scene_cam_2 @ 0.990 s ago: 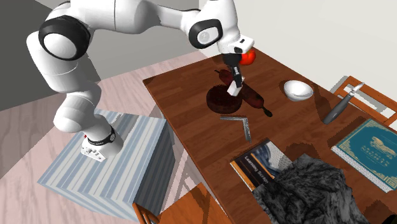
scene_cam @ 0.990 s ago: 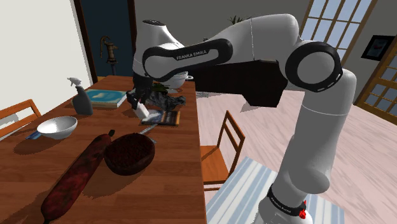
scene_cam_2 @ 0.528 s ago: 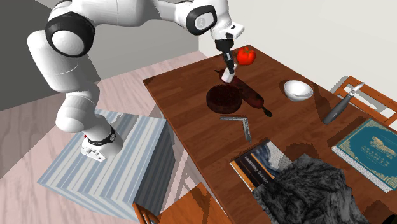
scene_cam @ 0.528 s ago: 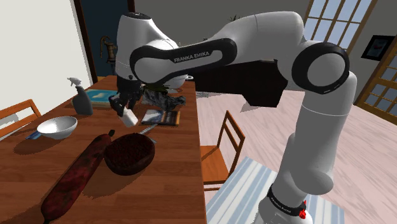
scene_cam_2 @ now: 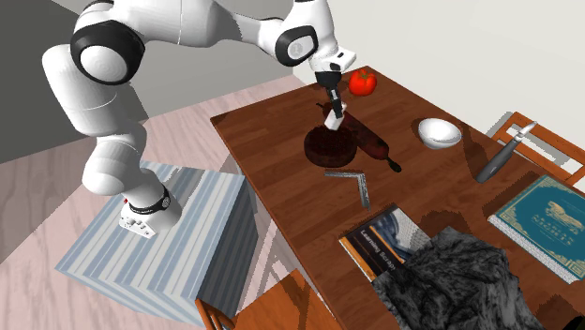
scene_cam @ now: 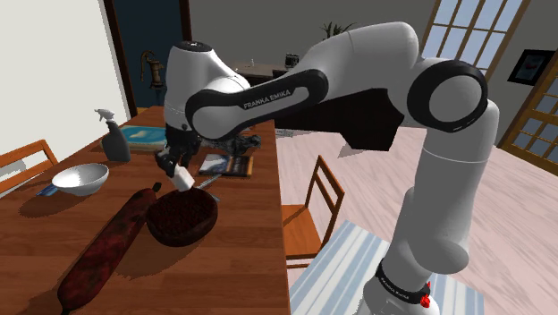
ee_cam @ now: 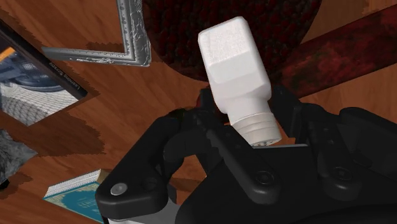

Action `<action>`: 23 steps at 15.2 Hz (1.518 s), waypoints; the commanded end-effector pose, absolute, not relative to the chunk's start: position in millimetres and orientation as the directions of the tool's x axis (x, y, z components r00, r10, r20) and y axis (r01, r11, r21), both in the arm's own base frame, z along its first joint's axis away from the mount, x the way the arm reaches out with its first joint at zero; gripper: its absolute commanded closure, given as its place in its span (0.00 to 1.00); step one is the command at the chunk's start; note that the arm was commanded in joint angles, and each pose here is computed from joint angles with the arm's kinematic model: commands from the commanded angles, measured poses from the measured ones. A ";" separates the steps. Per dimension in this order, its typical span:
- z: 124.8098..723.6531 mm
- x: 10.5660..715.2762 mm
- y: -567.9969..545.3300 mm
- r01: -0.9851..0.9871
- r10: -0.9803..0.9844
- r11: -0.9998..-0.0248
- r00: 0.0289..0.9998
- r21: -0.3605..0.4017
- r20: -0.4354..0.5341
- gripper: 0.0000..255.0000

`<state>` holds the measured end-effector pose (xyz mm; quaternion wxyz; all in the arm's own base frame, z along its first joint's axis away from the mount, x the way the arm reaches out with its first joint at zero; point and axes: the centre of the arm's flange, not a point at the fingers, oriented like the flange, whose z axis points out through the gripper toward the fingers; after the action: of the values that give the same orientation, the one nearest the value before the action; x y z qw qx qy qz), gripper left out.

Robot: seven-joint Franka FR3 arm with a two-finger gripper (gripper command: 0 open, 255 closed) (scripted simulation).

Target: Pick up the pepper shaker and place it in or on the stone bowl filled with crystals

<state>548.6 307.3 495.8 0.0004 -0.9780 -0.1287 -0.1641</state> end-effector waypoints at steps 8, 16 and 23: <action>447.8 548.6 307.5 0.252 0.252 -0.967 0.913 0.041 0.322 1.00; 442.9 548.6 307.5 0.252 0.252 -0.967 0.913 0.041 0.322 1.00; 442.9 548.6 307.5 0.252 0.252 -0.967 0.913 0.041 0.322 0.00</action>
<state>548.6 307.5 442.9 0.0005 -0.9780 -0.1288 -0.1644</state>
